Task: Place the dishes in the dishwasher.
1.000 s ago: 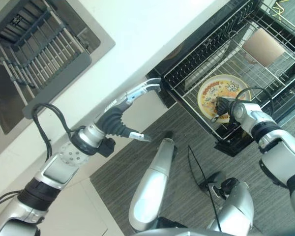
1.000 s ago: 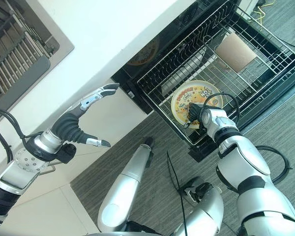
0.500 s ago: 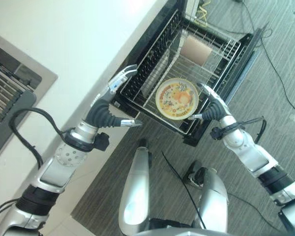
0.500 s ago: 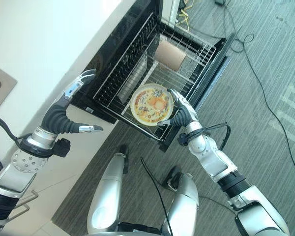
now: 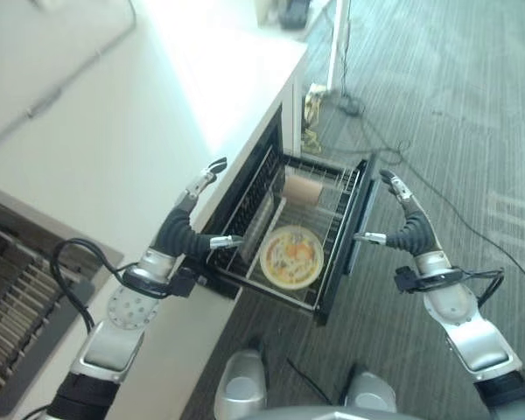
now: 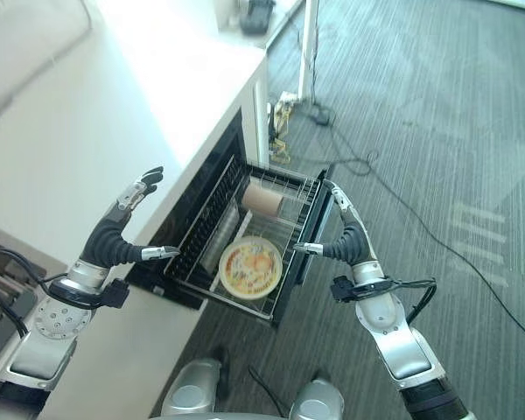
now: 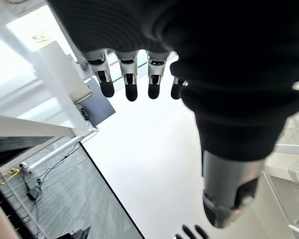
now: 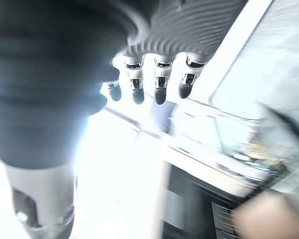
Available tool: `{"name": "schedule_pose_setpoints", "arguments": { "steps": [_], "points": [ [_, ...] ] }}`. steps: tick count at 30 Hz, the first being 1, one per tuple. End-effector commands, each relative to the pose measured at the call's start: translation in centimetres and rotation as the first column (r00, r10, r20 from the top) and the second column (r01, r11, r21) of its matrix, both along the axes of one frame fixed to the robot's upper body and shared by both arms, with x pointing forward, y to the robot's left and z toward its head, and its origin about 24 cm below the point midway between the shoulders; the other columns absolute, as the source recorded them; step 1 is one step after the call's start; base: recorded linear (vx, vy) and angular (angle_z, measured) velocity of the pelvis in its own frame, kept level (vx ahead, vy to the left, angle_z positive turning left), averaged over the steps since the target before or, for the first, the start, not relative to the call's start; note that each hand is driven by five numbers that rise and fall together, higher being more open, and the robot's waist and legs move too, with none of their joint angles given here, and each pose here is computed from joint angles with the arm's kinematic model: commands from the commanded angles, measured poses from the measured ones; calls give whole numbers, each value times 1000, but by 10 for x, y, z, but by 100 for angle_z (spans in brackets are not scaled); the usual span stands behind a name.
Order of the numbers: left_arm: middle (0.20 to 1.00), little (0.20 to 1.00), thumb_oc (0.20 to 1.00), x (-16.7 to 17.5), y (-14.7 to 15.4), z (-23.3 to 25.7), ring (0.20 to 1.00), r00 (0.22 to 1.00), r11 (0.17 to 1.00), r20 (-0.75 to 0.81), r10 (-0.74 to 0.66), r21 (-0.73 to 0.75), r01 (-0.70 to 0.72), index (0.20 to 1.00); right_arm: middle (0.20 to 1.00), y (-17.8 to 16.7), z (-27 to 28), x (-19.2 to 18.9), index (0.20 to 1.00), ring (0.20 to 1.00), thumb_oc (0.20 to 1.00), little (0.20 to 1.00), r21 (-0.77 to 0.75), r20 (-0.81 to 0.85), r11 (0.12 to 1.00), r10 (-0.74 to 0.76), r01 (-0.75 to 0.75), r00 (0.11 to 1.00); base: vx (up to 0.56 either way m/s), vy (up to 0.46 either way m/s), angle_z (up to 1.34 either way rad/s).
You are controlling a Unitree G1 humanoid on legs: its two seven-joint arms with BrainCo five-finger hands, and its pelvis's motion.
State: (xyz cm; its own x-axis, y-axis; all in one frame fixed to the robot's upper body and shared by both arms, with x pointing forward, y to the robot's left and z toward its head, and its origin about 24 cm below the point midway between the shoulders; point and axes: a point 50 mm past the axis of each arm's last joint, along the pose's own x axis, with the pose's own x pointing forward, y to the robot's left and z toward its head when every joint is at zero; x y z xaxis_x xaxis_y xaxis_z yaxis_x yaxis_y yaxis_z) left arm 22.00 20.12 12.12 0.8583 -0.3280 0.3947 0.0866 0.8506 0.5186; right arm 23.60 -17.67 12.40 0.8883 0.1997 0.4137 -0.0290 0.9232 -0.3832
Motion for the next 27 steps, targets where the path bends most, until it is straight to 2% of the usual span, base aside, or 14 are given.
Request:
{"name": "schedule_pose_setpoints", "arguments": {
  "steps": [1, 4, 6, 9, 12, 15, 20, 25, 27],
  "points": [
    [1000, 1000, 1000, 2, 2, 19, 1000, 995, 999, 91, -42, -4, 42, 1000, 1000, 3, 30, 2, 1000, 1000, 1000, 1000, 116, 175, 988, 84, -105, 981, 1, 10, -14],
    [1000, 1000, 1000, -3, 10, 13, 1000, 997, 1000, 76, -8, -29, 11, 1000, 1000, -15, 23, -5, 1000, 1000, 1000, 1000, 206, 167, 978, -5, -30, 986, -6, 18, -9],
    [1000, 1000, 1000, -5, 16, 9, 1000, 997, 999, 68, 21, -43, -18, 1000, 1000, -36, 10, -8, 1000, 1000, 1000, 1000, 306, 118, 949, -114, 73, 986, -36, 16, -8],
    [1000, 1000, 1000, -7, 24, 4, 1000, 998, 997, 45, 50, -58, -48, 1000, 1000, -69, -15, -16, 1000, 1000, 1000, 1000, 456, 1, 857, -270, 240, 963, -18, -2, -10],
    [1000, 1000, 1000, -7, 30, 2, 1000, 997, 996, 37, 70, -63, -68, 1000, 1000, -87, -40, -18, 1000, 1000, 1000, 1000, 453, -127, 796, -388, 402, 913, -8, -24, -7],
    [1000, 1000, 1000, -3, 34, 1, 1000, 995, 995, 36, 89, -48, -88, 1000, 1000, -93, -66, -14, 1000, 1000, 1000, 1000, 460, -249, 729, -443, 507, 861, -16, -47, -8],
    [1000, 1000, 1000, 3, 39, 2, 1000, 995, 995, 32, 96, -36, -94, 1000, 1000, -108, -110, -20, 1000, 1000, 1000, 1000, 466, -451, 612, -457, 639, 767, -8, -53, -5],
    [1000, 1000, 1000, 9, 29, 5, 1000, 998, 999, 31, 53, -11, -53, 1000, 1000, -94, -138, -11, 1000, 1000, 1000, 1000, 470, -574, 609, -339, 638, 746, 26, -42, 10],
    [1000, 1000, 1000, 13, 22, 6, 1000, 999, 1000, 27, 25, 2, -25, 1000, 1000, -81, -150, -3, 1000, 1000, 1000, 1000, 467, -630, 634, -250, 616, 735, 80, -14, 17]
  ]
}}
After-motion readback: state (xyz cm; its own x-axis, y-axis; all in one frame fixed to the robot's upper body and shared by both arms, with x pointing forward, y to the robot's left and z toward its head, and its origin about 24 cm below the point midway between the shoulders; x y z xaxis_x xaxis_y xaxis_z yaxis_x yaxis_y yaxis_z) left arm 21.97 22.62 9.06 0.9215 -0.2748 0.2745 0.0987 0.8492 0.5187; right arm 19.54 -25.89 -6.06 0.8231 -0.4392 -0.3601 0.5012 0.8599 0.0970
